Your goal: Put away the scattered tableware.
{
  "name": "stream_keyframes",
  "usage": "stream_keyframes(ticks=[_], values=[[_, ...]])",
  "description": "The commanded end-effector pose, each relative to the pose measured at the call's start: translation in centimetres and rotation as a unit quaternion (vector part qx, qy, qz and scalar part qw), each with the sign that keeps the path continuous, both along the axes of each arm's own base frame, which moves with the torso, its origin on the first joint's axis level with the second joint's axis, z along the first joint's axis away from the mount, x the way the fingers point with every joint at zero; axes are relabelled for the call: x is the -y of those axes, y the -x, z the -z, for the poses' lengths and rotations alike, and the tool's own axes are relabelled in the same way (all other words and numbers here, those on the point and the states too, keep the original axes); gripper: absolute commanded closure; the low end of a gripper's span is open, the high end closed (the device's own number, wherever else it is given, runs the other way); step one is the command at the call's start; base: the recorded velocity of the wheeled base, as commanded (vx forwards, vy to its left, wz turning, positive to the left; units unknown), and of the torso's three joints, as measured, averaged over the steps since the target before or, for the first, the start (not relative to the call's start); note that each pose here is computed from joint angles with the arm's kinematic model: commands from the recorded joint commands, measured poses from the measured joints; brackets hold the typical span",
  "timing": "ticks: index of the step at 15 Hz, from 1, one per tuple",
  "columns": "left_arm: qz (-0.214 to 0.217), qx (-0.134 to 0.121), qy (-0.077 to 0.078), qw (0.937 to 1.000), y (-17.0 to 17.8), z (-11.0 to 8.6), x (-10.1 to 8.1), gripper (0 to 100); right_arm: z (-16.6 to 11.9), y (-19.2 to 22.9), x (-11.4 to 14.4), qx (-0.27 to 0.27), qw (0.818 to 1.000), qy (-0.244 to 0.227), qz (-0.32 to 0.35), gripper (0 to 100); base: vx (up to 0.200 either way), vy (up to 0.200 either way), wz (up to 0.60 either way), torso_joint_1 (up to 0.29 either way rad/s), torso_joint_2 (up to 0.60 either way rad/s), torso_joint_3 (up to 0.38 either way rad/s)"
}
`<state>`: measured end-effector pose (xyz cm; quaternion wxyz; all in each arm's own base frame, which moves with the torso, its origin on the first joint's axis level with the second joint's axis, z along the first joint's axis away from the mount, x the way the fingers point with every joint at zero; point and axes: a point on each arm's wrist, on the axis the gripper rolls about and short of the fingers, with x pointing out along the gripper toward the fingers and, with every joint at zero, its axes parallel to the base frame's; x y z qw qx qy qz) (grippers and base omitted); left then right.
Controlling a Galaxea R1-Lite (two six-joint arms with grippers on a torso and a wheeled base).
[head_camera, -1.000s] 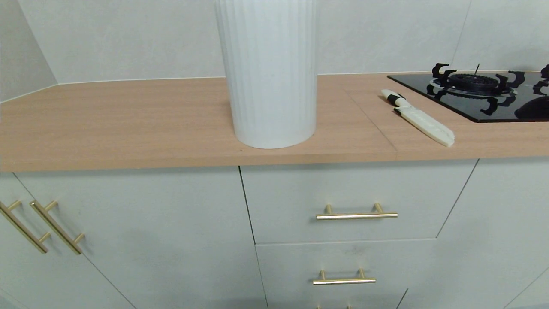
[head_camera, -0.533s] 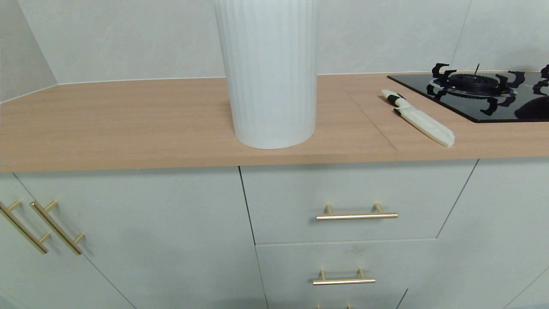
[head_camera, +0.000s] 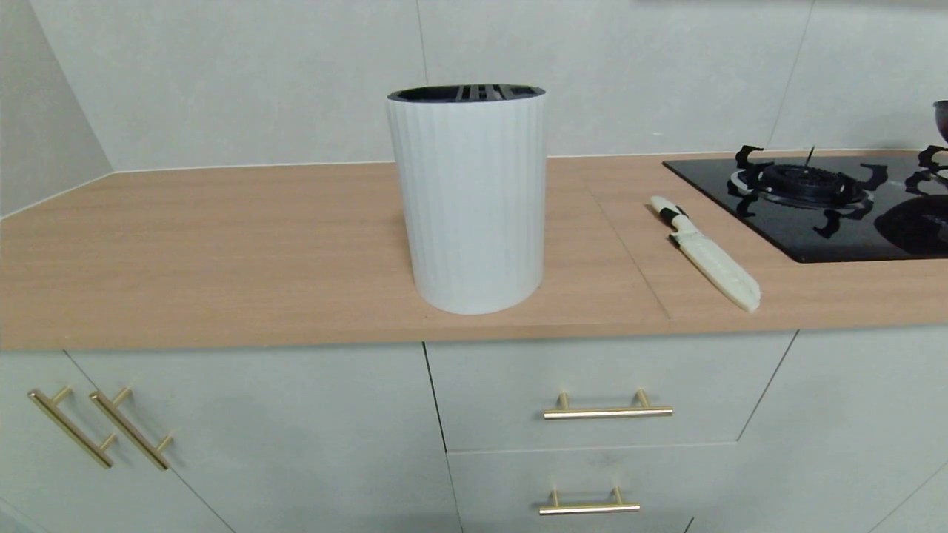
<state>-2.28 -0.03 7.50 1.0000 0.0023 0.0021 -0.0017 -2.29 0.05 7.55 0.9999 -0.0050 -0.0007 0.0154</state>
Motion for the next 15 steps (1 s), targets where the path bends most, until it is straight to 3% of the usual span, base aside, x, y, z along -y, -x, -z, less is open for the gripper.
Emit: stream_keyframes(ticks=[1,15], values=[[0.0,0.0,0.0,1.0,0.0,0.0,0.0,0,0.0,-0.01,0.0,-0.001,1.0,0.0,-0.001,0,0.0,0.0,0.0,0.168,-0.48,-0.31],[0.0,0.0,0.0,1.0,0.0,0.0,0.0,0,0.0,-0.01,0.0,-0.001,1.0,0.0,-0.001,0,0.0,0.0,0.0,0.2,-0.48,-0.288]])
